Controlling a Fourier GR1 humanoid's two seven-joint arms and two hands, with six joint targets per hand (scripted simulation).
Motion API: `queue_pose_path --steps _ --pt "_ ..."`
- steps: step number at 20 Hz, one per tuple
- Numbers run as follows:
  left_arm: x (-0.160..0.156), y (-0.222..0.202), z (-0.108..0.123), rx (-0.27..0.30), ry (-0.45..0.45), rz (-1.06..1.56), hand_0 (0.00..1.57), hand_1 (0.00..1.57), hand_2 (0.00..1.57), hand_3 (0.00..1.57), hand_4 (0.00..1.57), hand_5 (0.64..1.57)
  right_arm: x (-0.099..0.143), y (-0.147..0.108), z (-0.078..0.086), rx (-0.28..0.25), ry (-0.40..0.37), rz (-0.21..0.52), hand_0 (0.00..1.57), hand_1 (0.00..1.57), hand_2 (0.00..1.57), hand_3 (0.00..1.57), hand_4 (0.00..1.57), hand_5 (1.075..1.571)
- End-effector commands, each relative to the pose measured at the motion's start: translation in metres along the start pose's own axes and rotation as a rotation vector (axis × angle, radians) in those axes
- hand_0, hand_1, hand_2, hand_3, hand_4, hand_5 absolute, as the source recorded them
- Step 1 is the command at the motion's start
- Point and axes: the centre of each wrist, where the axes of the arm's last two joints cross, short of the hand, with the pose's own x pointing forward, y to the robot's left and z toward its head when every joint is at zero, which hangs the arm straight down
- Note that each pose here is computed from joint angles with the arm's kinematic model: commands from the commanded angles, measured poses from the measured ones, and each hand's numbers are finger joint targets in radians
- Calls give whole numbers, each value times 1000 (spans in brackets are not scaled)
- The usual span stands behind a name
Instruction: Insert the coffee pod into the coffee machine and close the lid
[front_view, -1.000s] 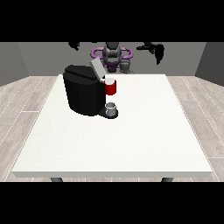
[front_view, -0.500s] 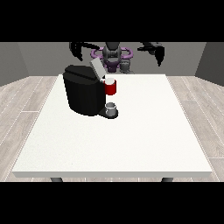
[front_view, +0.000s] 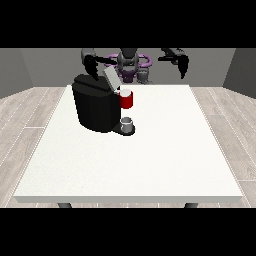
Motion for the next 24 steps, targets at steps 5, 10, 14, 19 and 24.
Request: queue_pose_path --steps 5,10,14,19,24 --pt "20 2 -2 40 -54 -17 0 0 0 0 0 1571 4 9 -19 63 -19 38 0 0 0 0 0 1571" --pt "16 -11 5 11 -75 -1 0 0 0 0 124 1571 22 -7 -39 25 -45 48 0 0 0 0 0 1571" --pt "7 15 9 46 -79 -36 0 0 0 0 0 1571 28 26 -42 45 -42 48 0 0 0 0 0 1571" --pt "13 22 9 40 -61 -17 0 0 0 0 0 1571 26 20 -46 89 -44 57 0 0 0 0 0 1571" --pt "8 23 6 110 -35 -46 0 0 0 0 0 1571 42 44 -54 135 -39 69 0 0 0 0 0 1571"
